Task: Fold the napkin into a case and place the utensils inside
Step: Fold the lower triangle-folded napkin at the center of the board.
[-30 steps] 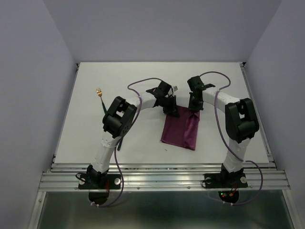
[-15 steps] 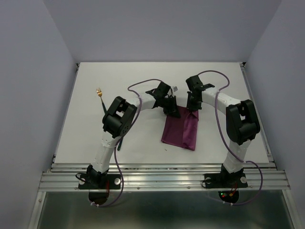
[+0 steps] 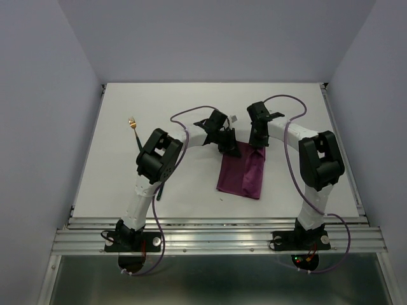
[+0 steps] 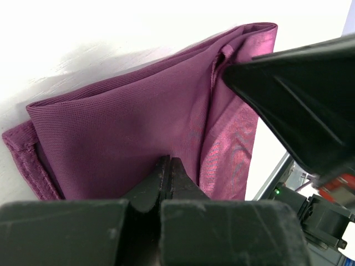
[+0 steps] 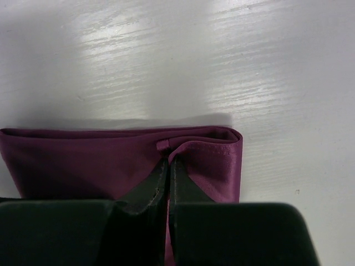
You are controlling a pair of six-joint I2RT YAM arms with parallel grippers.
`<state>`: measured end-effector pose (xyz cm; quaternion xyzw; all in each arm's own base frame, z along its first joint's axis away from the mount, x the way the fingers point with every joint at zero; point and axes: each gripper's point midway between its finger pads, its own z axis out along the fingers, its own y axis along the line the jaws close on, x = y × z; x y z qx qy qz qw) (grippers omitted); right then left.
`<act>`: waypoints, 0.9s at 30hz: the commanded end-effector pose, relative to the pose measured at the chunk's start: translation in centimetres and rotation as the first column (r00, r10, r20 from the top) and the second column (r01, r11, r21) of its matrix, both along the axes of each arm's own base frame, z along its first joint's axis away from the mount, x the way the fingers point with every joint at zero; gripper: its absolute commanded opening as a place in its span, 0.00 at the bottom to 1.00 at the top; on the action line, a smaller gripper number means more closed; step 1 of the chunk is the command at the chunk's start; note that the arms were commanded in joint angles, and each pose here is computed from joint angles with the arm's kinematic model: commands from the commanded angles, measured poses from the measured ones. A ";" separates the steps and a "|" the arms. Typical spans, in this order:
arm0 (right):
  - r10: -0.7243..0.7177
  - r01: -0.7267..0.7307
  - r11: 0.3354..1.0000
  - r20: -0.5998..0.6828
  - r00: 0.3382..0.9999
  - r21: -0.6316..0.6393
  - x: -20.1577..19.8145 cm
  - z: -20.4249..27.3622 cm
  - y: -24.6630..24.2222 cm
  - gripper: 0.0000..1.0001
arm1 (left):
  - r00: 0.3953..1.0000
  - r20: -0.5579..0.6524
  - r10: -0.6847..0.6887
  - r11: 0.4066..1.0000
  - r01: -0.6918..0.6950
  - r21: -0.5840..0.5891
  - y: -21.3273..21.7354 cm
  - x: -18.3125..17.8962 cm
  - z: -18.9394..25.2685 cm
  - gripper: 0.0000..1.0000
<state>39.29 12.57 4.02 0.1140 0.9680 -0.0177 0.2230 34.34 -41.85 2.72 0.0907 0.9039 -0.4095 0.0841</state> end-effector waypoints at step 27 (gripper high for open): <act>-0.011 -0.004 0.989 0.103 0.995 0.146 2.8 3.4 3.3 0.39 | 0.997 0.081 0.010 1.000 -0.008 -0.023 0.7 -2.4 6.4 0.00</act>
